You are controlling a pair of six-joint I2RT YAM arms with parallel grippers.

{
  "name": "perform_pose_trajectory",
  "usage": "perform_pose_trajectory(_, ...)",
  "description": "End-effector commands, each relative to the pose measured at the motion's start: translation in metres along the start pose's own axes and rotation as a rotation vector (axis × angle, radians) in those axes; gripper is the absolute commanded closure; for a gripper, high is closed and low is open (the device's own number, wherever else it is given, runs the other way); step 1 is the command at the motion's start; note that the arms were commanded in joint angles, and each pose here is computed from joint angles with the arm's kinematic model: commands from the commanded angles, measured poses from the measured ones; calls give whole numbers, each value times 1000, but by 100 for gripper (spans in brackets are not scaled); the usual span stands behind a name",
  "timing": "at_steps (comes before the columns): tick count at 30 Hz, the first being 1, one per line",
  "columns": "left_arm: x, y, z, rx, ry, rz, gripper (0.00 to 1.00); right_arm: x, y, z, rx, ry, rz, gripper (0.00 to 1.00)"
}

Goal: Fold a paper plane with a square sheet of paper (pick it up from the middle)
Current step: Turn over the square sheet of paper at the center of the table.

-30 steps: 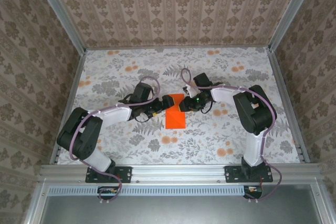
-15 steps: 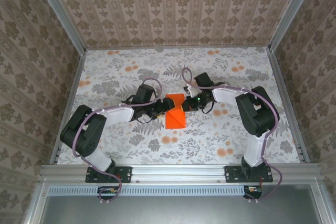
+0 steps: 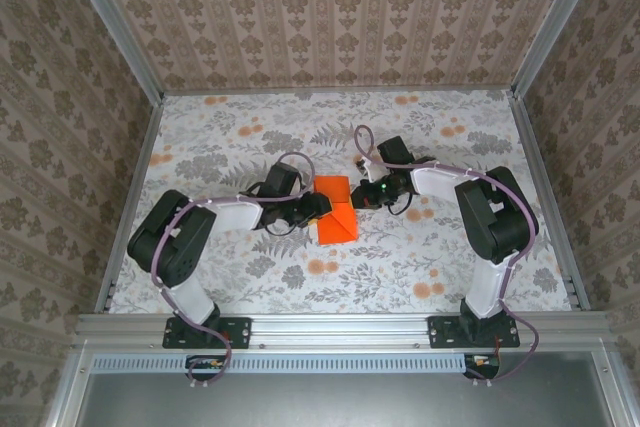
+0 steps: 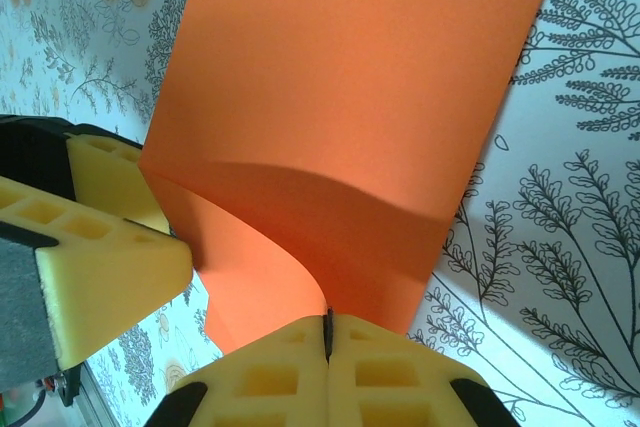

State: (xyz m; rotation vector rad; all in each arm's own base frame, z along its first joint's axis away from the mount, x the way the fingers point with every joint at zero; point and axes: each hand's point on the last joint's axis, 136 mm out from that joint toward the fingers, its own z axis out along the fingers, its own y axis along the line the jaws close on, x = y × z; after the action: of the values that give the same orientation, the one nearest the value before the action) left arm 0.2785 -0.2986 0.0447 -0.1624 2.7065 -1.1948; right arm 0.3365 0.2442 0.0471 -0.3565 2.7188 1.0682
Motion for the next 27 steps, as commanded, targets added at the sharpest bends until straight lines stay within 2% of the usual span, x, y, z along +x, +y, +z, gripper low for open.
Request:
perform_pose_trajectory(1,-6,-18,4,56,-3,42,60,-2,-1,-5,7,-19,9,96)
perform_pose_trajectory(5,-10,-23,8,77,-2,61,68,-1,-1,-4,-2,-17,17,95)
perform_pose_trajectory(8,-13,-24,12,77,5,65,78,-3,2,-8,-16,-27,21,91)
perform_pose_trajectory(12,-16,-23,16,66,8,67,84,-10,10,-26,-23,-81,47,71)
perform_pose_trajectory(15,-17,-23,16,53,9,86,90,-14,2,-48,58,-143,82,54)
perform_pose_trajectory(19,-19,-26,9,15,9,136,94,-20,-16,-82,222,-239,129,44)
perform_pose_trajectory(22,-20,-28,-6,-47,11,195,95,-23,-26,-114,318,-341,153,36)
perform_pose_trajectory(27,-22,-27,-54,-275,30,327,95,-29,-27,-162,360,-489,194,27)
